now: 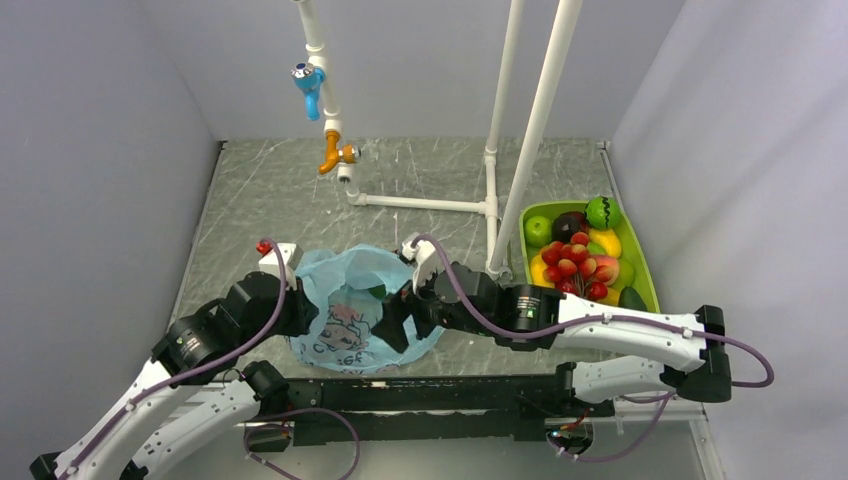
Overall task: Take the fake fruits out of the plastic bag
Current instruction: Take out the fake fruit from the plastic bag.
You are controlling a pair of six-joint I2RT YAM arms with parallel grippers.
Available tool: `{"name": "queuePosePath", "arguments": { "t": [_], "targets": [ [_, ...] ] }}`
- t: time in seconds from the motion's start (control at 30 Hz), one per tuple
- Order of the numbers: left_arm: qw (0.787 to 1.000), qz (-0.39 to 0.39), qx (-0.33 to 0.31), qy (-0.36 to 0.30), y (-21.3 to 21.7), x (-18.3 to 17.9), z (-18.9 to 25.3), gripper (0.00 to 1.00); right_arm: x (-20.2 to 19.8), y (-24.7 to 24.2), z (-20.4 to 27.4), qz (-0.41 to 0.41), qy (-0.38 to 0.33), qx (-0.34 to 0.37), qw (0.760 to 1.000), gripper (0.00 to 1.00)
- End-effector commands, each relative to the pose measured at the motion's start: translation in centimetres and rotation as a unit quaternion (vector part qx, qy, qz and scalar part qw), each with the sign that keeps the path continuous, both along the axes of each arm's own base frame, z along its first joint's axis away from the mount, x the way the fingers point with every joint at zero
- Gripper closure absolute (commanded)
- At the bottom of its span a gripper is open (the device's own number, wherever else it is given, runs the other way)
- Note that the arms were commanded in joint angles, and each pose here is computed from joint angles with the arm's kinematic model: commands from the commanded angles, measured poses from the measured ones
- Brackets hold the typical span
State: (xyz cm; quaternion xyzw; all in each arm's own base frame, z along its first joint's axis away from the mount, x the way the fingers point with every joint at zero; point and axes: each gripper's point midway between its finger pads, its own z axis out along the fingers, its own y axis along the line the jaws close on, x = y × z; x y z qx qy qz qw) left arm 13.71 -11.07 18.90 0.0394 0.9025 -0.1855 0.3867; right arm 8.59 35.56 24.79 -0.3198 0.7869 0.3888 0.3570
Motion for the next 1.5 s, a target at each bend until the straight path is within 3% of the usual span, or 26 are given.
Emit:
{"name": "queuePosePath", "arguments": {
  "t": [0.0, 0.13, 0.47, 0.7, 0.9, 1.07, 1.23, 1.37, 1.47],
  "targets": [
    [1.0, 0.014, -0.018, -0.021, 0.2, 0.3, 0.8, 1.0, 5.5, 0.4, 5.8, -0.115, -0.102, 0.055, 0.987, 0.11],
    [0.999, 0.011, -0.024, -0.027, 0.1, 0.3, 1.0, 1.0, 7.7, 2.4, 3.1, -0.113, -0.102, 0.026, 0.988, 0.23],
    [1.0, 0.0, -0.017, -0.017, -0.3, 0.3, 0.6, 1.0, 10.7, 5.9, -8.4, -0.083, -0.089, -0.105, 0.987, 0.36],
    [1.0, -0.008, -0.014, -0.011, -0.6, 0.3, 0.4, 1.0, 11.8, 7.2, -10.5, -0.066, -0.138, -0.098, 0.983, 0.41],
    [0.999, -0.016, -0.022, -0.022, -0.7, 0.2, 0.7, 1.0, 14.0, 6.8, -12.8, -0.104, -0.168, -0.157, 0.968, 0.45],
    [1.0, -0.02, -0.017, -0.016, -0.8, 0.2, 0.5, 1.0, 11.6, 7.4, -12.7, -0.05, -0.176, -0.162, 0.97, 0.51],
    [1.0, -0.013, -0.014, -0.016, -0.7, 0.4, 0.5, 1.0, 7.9, 8.4, -13.7, 0.023, -0.122, -0.14, 0.982, 0.54],
    [1.0, -0.011, -0.012, -0.014, -0.6, 0.4, 0.4, 1.0, 7.2, 8.0, -15.0, 0.019, -0.102, -0.127, 0.986, 0.57],
    [1.0, -0.01, -0.011, -0.012, -0.6, 0.4, 0.3, 1.0, 8.6, 6.9, -16.3, -0.017, -0.118, -0.16, 0.98, 0.57]
  ]
}}
